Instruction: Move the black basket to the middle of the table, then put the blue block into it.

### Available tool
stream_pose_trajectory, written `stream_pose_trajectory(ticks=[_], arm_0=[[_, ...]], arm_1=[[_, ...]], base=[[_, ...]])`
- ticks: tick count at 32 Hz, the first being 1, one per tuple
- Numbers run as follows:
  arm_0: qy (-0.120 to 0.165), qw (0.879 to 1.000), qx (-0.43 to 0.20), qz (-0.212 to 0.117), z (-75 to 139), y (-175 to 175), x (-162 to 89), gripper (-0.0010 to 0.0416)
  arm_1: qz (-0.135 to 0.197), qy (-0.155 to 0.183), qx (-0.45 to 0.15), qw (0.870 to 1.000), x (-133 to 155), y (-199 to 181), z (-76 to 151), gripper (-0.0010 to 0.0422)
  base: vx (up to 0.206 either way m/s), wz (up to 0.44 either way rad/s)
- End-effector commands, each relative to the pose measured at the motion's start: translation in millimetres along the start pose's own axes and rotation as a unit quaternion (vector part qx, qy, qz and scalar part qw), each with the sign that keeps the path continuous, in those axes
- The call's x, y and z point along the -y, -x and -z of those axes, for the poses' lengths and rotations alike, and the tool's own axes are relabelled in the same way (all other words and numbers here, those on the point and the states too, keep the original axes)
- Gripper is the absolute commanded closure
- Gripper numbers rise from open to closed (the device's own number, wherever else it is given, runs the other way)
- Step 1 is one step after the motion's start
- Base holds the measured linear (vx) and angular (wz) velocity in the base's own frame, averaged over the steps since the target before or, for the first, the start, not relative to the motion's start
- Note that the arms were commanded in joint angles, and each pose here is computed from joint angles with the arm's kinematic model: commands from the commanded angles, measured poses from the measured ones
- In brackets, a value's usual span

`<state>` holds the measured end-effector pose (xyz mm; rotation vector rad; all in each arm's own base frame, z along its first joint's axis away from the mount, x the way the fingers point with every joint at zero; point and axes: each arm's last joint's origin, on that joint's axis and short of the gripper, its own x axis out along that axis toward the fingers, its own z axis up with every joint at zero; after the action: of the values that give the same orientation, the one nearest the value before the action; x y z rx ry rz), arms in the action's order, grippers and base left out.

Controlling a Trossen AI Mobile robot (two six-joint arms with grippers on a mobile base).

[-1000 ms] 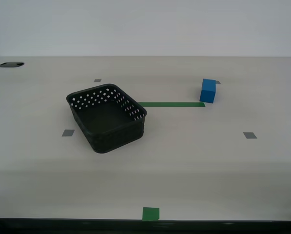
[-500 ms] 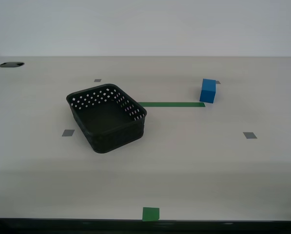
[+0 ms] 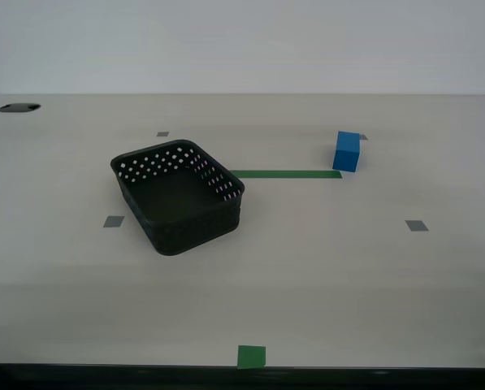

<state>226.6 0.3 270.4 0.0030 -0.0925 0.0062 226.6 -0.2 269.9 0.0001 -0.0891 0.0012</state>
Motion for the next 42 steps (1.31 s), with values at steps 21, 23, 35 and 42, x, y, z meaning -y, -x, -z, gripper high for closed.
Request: stream_pose_trajectory(ticks=[21, 23, 35, 42], arm_0=[[-0.007, 0.986, -0.169, -0.002, -50, -12, -2, 0.0406], [-0.007, 0.982, -0.187, -0.002, -53, -11, -2, 0.0405], [-0.006, 0.956, -0.294, -0.001, -38, -1, -2, 0.0406], [-0.006, 0.956, -0.292, -0.002, -38, -2, -2, 0.0405]], arm_1=[[-0.048, 0.135, -0.355, 0.924, 1, 7, -23, 0.0412], [-0.039, 0.149, -0.396, 0.905, 2, 10, -16, 0.0412], [-0.007, 0.188, -0.543, 0.819, 34, 8, 21, 0.0412], [0.017, 0.171, -0.612, 0.772, 70, -5, 57, 0.0412]], base=[[0.0, 0.0], [0.0, 0.0], [0.0, 0.0], [0.0, 0.0]])
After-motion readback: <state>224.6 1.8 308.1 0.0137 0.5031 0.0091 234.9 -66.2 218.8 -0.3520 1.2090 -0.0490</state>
